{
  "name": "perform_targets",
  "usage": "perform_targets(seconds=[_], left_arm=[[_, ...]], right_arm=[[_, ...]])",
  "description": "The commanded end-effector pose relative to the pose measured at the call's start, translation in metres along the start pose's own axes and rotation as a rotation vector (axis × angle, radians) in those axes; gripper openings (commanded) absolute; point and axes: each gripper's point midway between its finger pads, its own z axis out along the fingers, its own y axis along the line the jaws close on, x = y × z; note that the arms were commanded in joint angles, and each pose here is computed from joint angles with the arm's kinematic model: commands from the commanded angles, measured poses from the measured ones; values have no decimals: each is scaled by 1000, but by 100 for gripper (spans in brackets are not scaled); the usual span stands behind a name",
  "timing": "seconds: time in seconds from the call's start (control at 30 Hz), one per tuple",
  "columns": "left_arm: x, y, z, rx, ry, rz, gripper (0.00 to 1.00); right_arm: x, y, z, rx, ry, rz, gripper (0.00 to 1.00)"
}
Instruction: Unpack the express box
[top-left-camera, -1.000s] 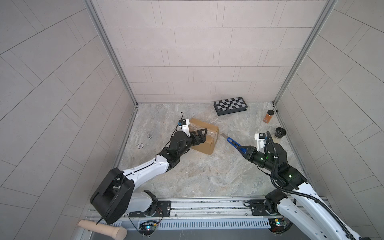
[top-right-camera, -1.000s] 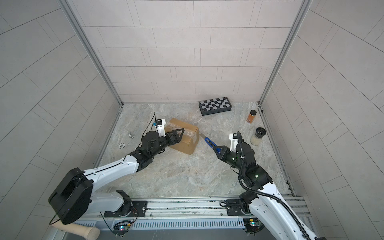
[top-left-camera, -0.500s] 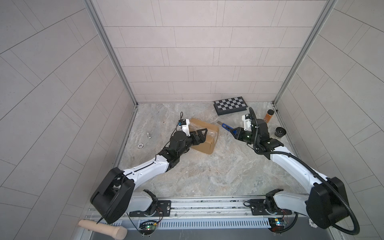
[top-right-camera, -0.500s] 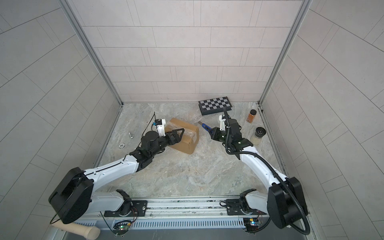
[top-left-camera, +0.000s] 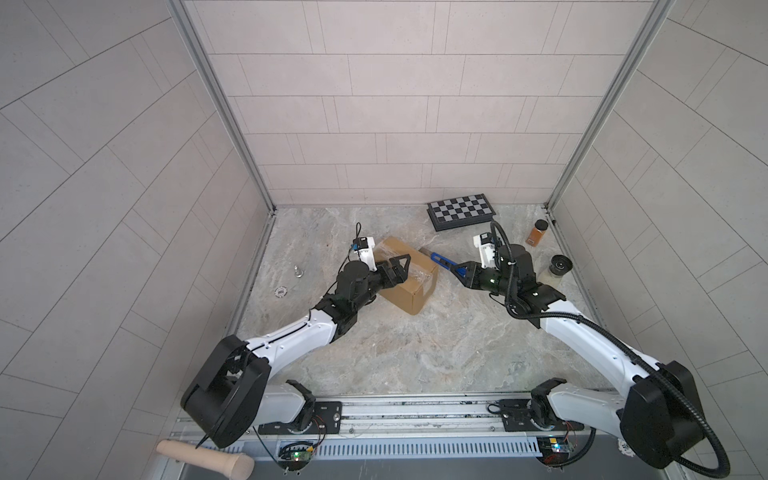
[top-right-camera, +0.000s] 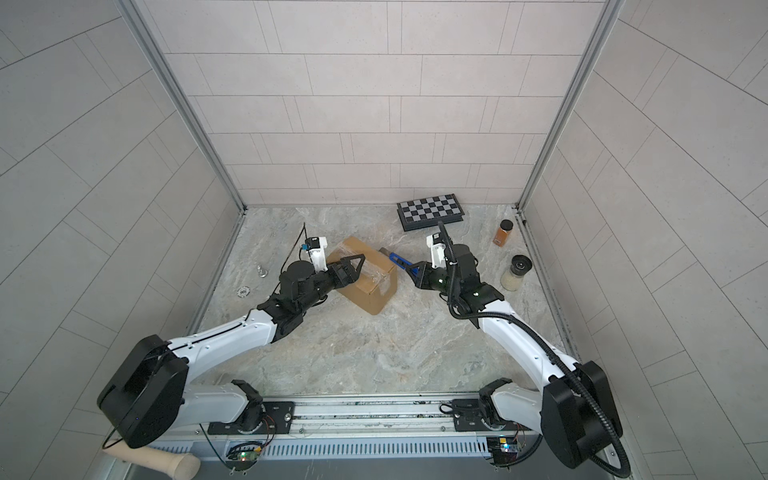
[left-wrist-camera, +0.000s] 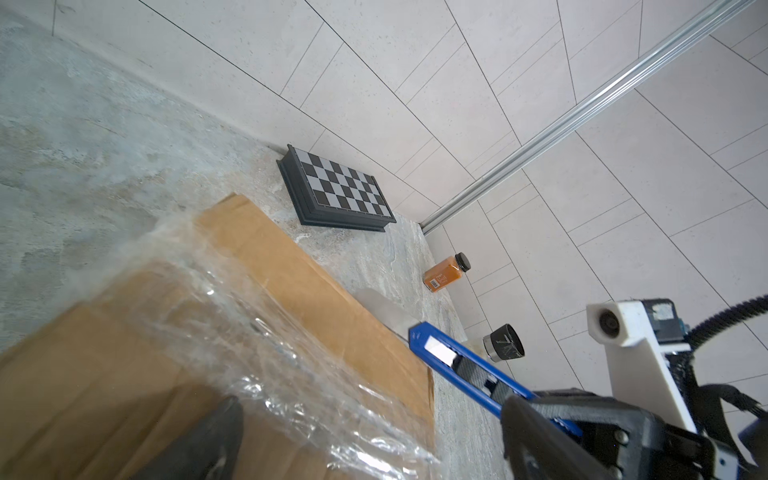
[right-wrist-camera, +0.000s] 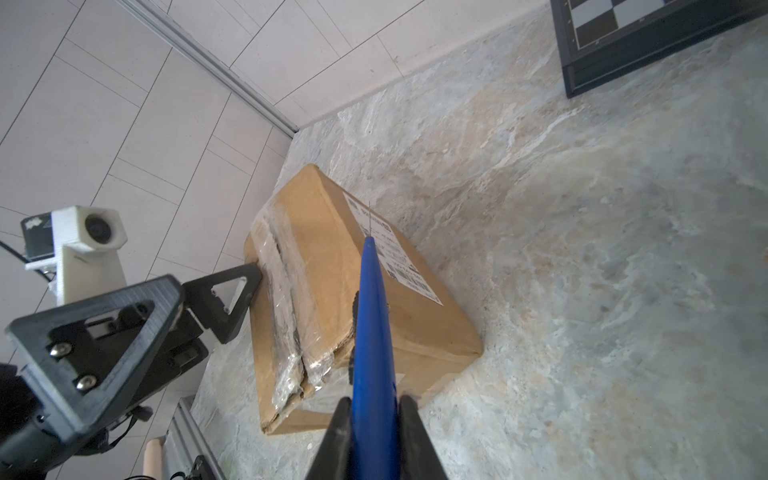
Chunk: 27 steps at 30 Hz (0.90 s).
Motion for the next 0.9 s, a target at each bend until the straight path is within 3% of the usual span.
perform_targets(seconds=[0.0,0.27,0.37,0.53,0.87], left_arm=[[19,23,-2,-73,60,-7,100],[22,26,-2,-83,69,-3,100],[23,27,-1,-82,70,-6,100],[25,27,1,-71,73,-15,100],[27,28,1,-70,73,-24,100]], right_arm=[[8,7,-10,-14,-10,44,0],[8,1,-66,57,-146,116,0],[20,1,-80,51,-134,135,0],[47,-1,-78,-42,-108,257,0],[60,5,-84,-138,-107,339,0]])
